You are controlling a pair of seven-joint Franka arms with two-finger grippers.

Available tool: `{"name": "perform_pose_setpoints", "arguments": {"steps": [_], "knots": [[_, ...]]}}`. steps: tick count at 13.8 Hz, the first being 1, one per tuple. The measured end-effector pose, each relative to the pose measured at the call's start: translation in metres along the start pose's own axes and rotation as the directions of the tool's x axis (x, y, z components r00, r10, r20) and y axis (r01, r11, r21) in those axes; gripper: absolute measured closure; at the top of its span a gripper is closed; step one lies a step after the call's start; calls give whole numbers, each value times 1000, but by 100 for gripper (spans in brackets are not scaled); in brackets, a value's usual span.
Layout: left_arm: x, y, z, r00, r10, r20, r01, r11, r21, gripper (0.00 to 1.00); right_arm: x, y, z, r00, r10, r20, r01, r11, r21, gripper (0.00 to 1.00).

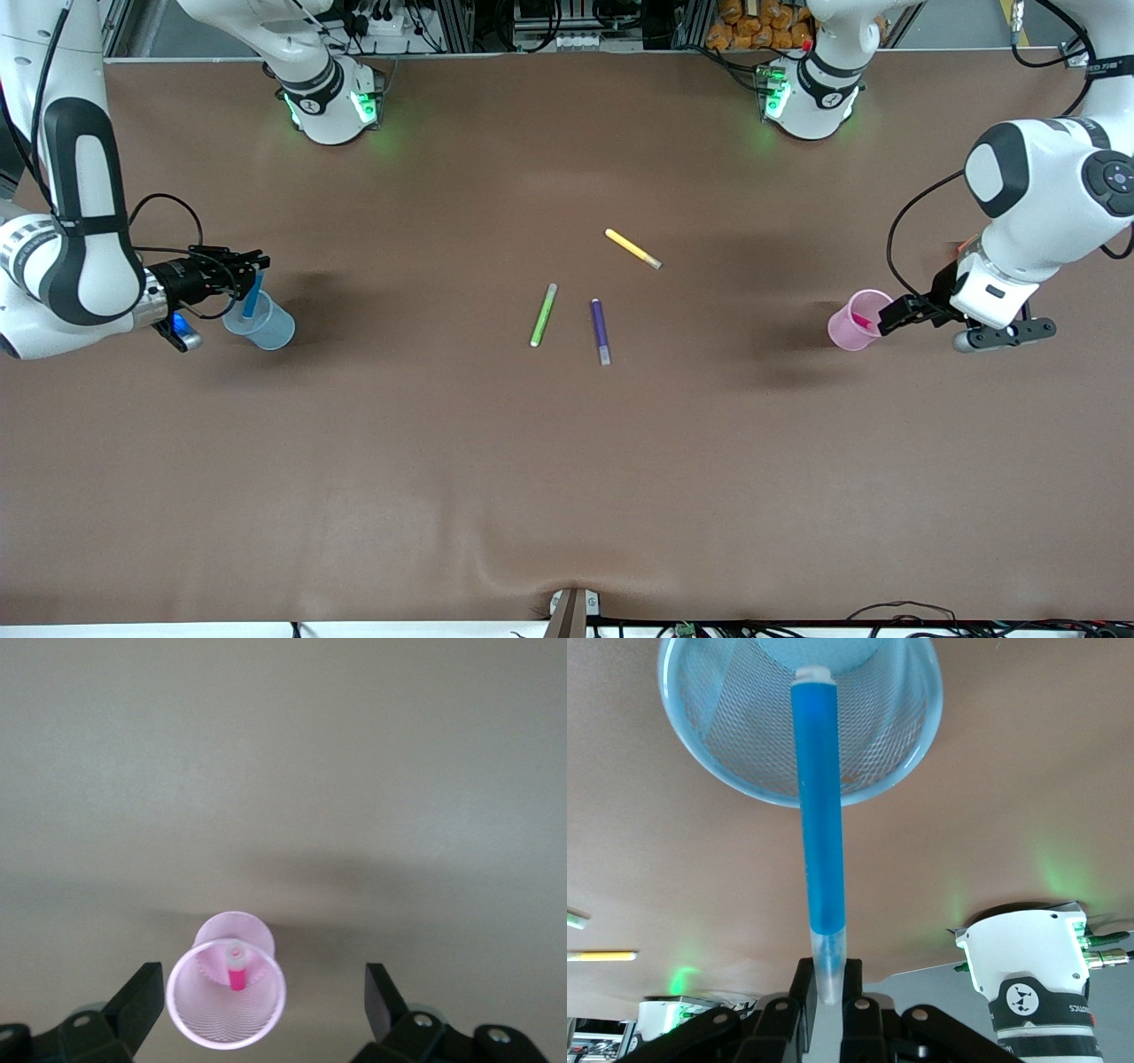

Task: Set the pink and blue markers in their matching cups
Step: 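Drop the blue marker into the blue cup and open both grippers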

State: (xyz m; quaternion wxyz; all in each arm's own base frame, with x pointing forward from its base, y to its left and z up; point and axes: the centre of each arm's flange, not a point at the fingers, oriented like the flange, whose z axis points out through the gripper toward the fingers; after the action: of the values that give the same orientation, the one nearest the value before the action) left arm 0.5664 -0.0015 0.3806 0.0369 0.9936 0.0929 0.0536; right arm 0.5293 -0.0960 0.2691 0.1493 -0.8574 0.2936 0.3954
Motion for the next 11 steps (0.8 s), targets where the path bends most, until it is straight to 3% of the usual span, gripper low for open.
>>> {"name": "perform_pose_setpoints", "arguments": {"steps": [7, 9, 11], "knots": [[22, 41, -54, 998, -44, 54, 45, 999, -5, 0, 20, 3, 9, 999, -29, -31, 30, 999, 15, 84], [25, 64, -94, 995, -61, 75, 61, 998, -3, 0, 22, 3, 10, 999, -34, -30, 35, 999, 19, 69], [25, 84, -132, 996, -53, 76, 54, 999, -8, 0, 22, 3, 8, 999, -37, -36, 37, 999, 21, 48]]}}
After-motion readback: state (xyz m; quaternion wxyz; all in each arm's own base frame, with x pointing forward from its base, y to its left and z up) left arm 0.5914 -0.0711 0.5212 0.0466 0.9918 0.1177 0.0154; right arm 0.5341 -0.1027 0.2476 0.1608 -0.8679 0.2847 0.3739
